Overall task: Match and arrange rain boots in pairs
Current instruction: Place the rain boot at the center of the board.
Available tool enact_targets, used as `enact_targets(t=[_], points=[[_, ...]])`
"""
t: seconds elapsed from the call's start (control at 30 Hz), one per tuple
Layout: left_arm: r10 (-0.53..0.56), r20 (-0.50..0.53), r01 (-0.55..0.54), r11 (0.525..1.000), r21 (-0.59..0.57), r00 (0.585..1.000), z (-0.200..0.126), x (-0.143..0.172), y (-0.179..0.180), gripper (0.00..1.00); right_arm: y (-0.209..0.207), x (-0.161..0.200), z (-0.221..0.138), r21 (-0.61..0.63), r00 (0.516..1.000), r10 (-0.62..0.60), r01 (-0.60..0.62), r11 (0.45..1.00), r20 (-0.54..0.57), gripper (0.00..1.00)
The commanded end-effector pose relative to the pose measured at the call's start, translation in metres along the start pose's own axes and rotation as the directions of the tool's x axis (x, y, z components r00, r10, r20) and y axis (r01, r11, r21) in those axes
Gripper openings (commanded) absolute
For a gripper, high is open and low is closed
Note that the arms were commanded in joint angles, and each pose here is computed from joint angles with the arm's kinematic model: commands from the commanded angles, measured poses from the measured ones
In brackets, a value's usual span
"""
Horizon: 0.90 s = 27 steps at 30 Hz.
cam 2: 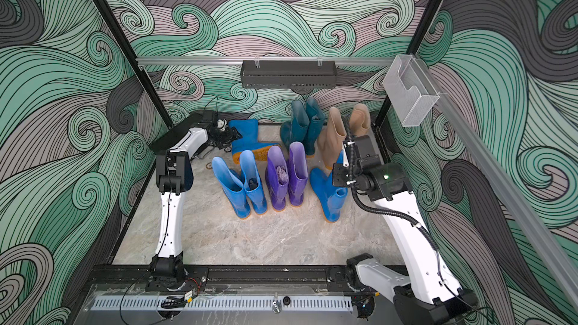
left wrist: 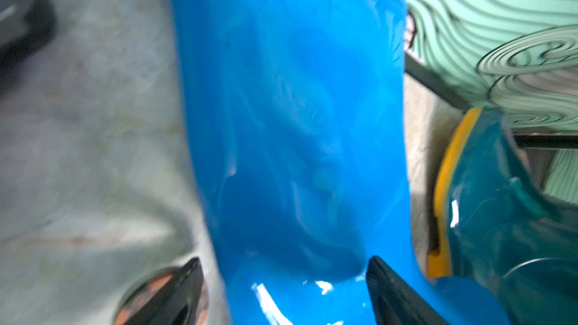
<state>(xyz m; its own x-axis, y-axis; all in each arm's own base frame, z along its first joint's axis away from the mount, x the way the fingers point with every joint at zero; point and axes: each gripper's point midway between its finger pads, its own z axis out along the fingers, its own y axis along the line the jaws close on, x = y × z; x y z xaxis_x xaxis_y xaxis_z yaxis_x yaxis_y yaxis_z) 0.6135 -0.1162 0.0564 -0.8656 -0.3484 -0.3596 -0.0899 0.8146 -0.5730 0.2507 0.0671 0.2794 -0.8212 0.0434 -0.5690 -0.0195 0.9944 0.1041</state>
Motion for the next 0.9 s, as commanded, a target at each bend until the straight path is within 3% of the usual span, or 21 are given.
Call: enact_targets(t=[0.0,0.13,0.27,0.33,0.4,0.5,0.57,0.87], points=[[0.004,0.022,-0.006,0.995,0.1,1.0,0.015,-0.009,-0.018,0.75,-0.005,-0.009,-0.001,0.023,0.998,0.002,-0.003,1.0,0.055,0.0],[-0.013,0.016,0.01,0.989,0.147,1.0,0.024,-0.013,-0.023,0.61,-0.006,-0.001,0.006,0.026,1.0,0.009,-0.009,1.0,0.027,0.0],[-0.008,0.022,0.003,0.98,0.198,1.0,0.02,-0.018,-0.036,0.28,-0.006,0.003,0.009,0.023,0.999,0.03,-0.03,0.999,0.03,0.01],[0.008,0.034,-0.015,0.976,0.217,0.999,0.014,-0.022,-0.044,0.15,-0.008,0.005,0.012,0.025,0.999,0.036,-0.037,0.999,0.032,0.07],[0.024,0.055,-0.036,0.97,0.24,0.998,0.005,-0.027,-0.055,0.0,-0.008,0.008,0.014,0.026,0.999,0.032,-0.033,0.999,0.029,0.26],[0.043,0.098,-0.068,0.961,0.267,0.994,-0.012,-0.037,-0.072,0.0,-0.013,0.007,0.012,0.049,0.999,0.022,-0.024,0.999,0.04,0.6],[0.061,0.132,-0.096,0.957,0.275,0.989,-0.025,-0.042,-0.083,0.0,-0.018,0.002,0.006,0.074,0.997,0.019,-0.024,0.997,0.069,0.69],[0.185,0.335,-0.28,0.923,0.264,0.924,-0.092,-0.056,-0.131,0.0,-0.016,-0.029,-0.026,0.068,0.983,-0.006,-0.006,0.998,0.182,0.76]])
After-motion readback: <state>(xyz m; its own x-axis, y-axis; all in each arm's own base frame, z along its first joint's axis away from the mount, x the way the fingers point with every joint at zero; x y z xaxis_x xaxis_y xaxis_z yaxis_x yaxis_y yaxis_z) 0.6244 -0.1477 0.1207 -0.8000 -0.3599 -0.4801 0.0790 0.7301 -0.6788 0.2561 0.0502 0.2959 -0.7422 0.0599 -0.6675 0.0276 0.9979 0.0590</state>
